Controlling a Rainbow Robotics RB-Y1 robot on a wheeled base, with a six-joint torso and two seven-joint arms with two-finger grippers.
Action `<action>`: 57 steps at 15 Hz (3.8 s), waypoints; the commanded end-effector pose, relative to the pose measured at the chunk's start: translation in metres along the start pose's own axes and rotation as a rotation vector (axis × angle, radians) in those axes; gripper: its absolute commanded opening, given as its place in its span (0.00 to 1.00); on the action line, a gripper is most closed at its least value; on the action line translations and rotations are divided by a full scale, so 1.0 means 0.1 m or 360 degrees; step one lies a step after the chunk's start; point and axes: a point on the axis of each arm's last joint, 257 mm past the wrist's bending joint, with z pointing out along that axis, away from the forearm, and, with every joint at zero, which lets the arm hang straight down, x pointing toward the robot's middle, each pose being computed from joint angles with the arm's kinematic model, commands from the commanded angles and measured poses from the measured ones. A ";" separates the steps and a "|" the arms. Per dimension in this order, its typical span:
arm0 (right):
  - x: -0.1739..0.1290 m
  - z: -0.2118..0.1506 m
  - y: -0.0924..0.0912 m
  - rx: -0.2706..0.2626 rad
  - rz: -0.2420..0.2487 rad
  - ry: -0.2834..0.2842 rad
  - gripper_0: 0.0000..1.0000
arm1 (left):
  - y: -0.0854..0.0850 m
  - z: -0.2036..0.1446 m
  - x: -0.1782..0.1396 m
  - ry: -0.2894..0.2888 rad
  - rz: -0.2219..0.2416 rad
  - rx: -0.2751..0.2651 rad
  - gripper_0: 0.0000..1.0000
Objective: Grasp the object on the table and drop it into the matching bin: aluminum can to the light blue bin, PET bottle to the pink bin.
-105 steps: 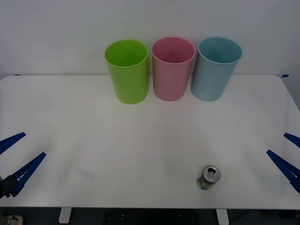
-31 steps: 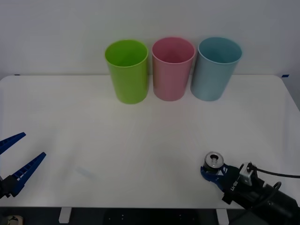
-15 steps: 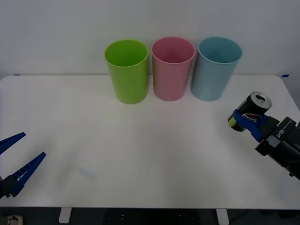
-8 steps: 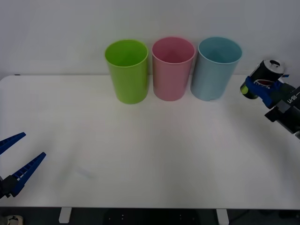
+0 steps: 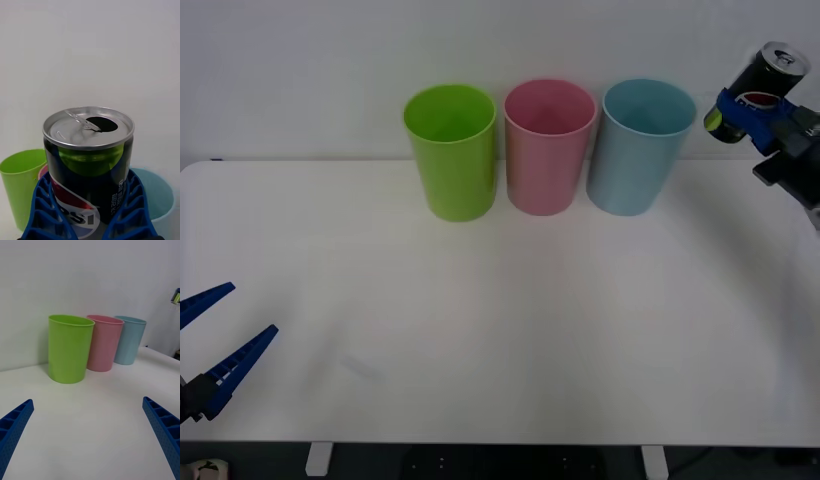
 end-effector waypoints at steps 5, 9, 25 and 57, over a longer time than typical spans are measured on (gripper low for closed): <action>0.24 0.64 -0.43 0.0094 -0.0017 0.0095 0.00 | 0.00 0.00 0.00 0.0000 0.0000 0.0000 1.00; 0.45 1.09 -0.62 0.0190 -0.0001 0.0168 0.00 | 0.00 0.00 0.00 0.0000 0.0000 0.0000 1.00; 0.82 1.57 -0.82 0.0356 -0.0134 0.0321 1.00 | 0.00 0.00 0.00 0.0000 0.0000 0.0000 1.00; 1.30 -1.58 0.47 -0.0428 -0.0345 0.0470 1.00 | 0.00 0.00 0.00 0.0000 0.0000 0.0000 1.00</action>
